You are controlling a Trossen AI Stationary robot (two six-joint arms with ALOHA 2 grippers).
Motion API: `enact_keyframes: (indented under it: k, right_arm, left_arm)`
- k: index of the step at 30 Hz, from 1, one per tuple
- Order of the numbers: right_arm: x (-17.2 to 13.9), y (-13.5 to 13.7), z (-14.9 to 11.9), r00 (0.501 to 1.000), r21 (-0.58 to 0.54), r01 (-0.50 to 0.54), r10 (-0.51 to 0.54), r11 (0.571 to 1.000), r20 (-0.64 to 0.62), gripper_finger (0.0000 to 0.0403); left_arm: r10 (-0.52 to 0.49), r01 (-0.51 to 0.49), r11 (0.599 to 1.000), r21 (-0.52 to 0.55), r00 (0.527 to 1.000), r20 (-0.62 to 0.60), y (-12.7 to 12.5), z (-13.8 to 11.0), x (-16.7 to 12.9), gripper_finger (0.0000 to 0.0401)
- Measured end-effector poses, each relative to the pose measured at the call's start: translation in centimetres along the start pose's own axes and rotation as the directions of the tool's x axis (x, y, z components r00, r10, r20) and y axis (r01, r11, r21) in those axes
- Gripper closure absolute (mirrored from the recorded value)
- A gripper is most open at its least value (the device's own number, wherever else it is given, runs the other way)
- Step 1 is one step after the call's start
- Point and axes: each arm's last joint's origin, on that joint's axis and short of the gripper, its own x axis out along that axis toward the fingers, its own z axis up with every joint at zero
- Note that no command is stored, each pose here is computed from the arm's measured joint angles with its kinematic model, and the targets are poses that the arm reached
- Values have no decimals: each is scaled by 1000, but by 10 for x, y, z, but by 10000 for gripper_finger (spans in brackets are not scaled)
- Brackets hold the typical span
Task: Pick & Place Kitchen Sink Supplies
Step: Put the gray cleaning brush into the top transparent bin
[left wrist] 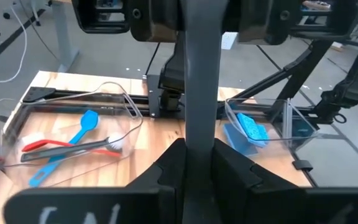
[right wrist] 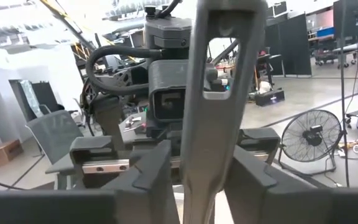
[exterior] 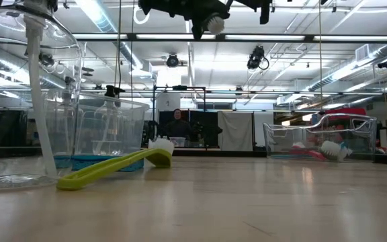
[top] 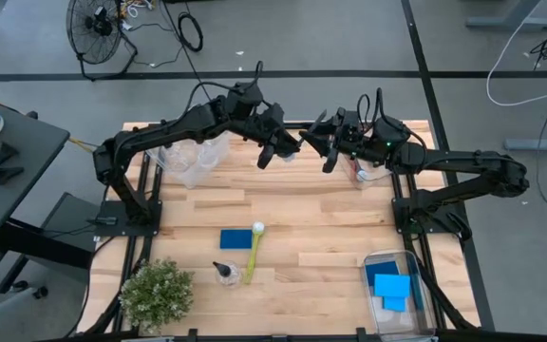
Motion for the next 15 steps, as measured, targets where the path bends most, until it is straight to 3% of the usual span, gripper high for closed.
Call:
enact_keyframes:
  k: [7, 15]
  right_arm:
    - [0, 0, 0, 1000, -1, 2, -2, 1000, 1, 321]
    - [0, 0, 0, 1000, -4, 2, -2, 1000, 0, 304]
  left_arm:
    - [9, -9, 1000, 13, 1000, 0, 0, 0, 0, 333]
    - [20, -20, 1000, 12, 1000, 0, 0, 0, 0, 332]
